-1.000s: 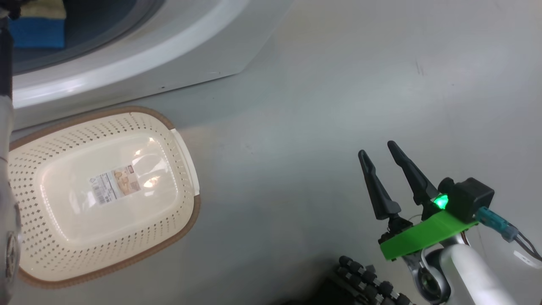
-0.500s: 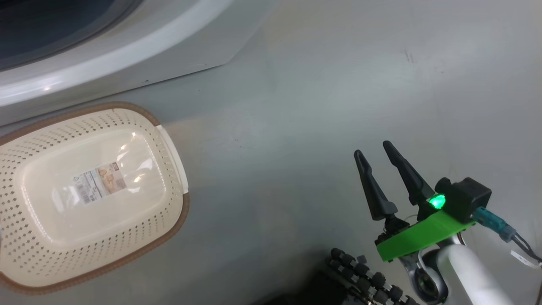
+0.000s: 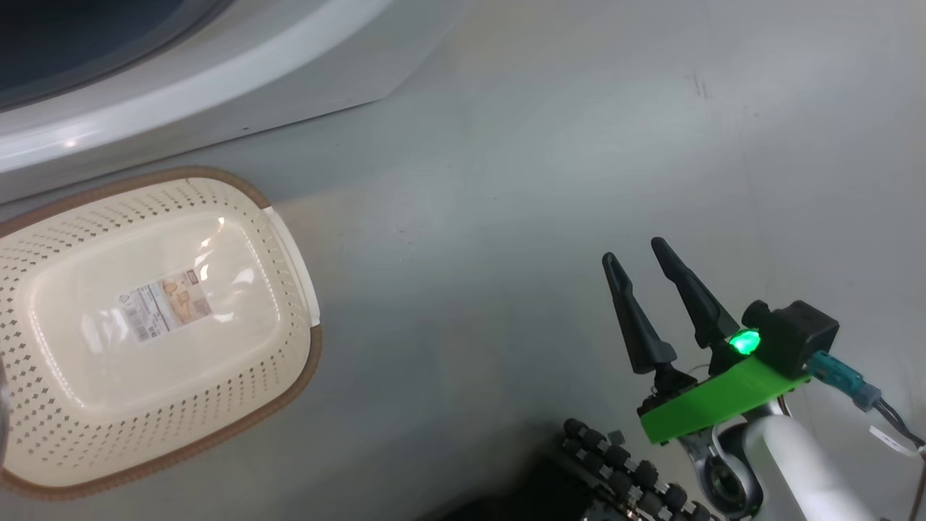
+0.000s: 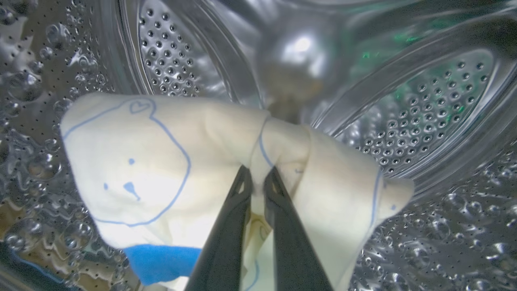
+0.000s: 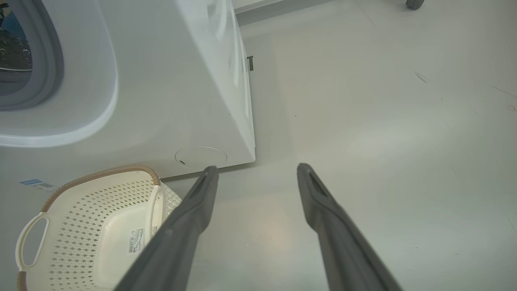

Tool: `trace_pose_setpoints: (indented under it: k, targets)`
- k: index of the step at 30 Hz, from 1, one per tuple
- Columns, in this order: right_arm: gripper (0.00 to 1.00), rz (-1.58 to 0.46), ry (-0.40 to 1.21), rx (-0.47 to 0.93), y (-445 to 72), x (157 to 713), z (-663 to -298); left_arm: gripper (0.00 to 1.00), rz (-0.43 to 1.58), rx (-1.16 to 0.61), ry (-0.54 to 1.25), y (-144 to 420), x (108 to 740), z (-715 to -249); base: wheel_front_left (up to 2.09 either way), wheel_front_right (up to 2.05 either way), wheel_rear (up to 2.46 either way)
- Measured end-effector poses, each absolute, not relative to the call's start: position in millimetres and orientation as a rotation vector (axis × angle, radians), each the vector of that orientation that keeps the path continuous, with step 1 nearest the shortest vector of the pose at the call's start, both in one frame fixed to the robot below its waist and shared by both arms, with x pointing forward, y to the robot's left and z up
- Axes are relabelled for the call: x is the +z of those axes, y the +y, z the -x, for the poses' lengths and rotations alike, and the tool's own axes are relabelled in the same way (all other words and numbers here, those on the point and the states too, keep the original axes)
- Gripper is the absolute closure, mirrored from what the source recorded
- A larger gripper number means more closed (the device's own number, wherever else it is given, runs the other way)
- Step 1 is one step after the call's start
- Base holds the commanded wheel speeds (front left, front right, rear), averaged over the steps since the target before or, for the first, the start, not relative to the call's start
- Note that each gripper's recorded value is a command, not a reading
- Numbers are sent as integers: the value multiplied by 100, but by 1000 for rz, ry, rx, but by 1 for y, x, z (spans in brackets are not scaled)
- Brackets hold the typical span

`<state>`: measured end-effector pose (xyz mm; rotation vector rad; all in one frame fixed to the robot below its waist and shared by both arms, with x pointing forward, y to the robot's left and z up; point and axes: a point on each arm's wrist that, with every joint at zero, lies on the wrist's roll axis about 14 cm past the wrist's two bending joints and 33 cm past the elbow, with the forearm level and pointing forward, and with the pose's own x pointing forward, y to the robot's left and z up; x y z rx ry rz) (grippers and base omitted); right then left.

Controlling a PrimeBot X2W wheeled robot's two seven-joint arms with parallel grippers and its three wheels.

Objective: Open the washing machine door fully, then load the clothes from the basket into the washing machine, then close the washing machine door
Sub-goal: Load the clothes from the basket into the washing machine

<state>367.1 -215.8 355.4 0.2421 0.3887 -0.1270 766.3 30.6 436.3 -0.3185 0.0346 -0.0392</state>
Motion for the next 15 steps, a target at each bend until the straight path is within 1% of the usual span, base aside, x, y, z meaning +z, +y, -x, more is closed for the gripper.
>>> trace_pose_setpoints:
  k: [4,5,6,7,8,9,10,11,12,15]
  targets:
    - [0,-246,375,-120,-214,359,-368,100,235,-63,89,26,427,-759,0,0,0]
    - [0,-247,371,-118,-214,361,-369,96,210,-72,120,24,422,-757,0,0,0]
    - [0,-248,367,-117,-213,362,-369,74,186,-80,144,23,419,-756,0,0,0]
    - [0,-249,363,-116,-213,363,-369,54,174,-83,156,22,418,-755,0,0,0]
    - [0,-249,360,-115,-213,364,-369,51,166,-85,168,22,418,-754,0,0,0]
    - [0,-249,358,-115,-213,365,-369,36,154,-89,181,21,417,-754,0,0,0]
    - [0,-249,355,-115,-213,366,-369,26,138,-95,198,20,416,-753,0,0,0]
    - [0,-249,353,-115,-213,367,-369,9,120,-102,223,18,413,-752,0,0,0]
    - [0,-249,350,-115,-213,368,-369,0,100,-111,248,16,410,-750,0,0,0]
    - [0,-248,346,-118,-214,370,-368,0,83,-125,292,10,405,-746,0,0,0]
